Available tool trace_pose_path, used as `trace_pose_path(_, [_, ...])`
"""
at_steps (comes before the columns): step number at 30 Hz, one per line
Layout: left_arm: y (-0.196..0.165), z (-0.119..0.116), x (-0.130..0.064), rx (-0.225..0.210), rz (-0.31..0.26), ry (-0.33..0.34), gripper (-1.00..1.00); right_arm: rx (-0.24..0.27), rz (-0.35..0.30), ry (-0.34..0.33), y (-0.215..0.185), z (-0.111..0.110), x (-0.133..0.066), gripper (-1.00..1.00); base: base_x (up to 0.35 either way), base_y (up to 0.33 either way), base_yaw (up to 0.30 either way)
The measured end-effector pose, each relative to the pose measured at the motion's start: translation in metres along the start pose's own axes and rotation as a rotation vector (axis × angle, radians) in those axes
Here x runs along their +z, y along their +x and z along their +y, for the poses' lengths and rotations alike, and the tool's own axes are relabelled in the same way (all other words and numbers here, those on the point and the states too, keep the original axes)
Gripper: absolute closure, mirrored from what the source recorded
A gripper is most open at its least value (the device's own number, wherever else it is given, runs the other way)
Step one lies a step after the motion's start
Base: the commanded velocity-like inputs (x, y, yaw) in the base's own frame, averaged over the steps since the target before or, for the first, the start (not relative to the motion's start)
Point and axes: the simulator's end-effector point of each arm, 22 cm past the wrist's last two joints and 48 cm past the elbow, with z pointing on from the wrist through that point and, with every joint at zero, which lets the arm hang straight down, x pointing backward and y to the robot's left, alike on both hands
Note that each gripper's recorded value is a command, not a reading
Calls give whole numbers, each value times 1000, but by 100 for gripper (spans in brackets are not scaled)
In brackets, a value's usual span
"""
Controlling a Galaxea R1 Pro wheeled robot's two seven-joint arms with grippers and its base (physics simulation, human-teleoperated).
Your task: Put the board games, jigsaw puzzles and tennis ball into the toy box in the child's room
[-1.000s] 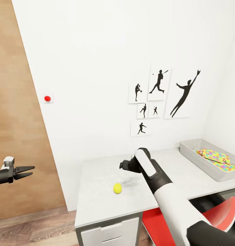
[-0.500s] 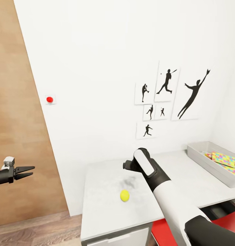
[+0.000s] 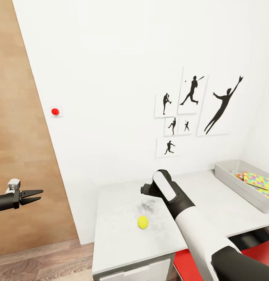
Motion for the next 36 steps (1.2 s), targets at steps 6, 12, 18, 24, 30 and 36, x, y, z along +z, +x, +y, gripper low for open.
trace_pose_path(6, [3, 4, 3, -8, 7, -3, -100, 6, 7, -15, 2, 3, 5, -100, 0, 0, 0])
trace_pose_path(12, [5, 8, 5, -15, 13, -6, -100, 27, 5, -74, 4, 15, 14, -100, 0, 21, 0])
trace_pose_path(18, [7, 13, 7, -22, 18, -9, -100, 26, 19, -94, 9, 19, 22, -100, 15, 71, 0])
trace_pose_path(24, [9, 17, 10, -30, 24, -13, -100, 27, 30, -93, 12, 19, 27, -100, 3, 9, 0])
trace_pose_path(30, [12, 21, 12, -37, 29, -16, -100, 34, 36, -92, 14, 17, 33, -100, 0, 1, 0])
trace_pose_path(36, [14, 25, 14, -45, 35, -20, -100, 39, 41, -90, 16, 17, 38, -100, 0, 0, 0])
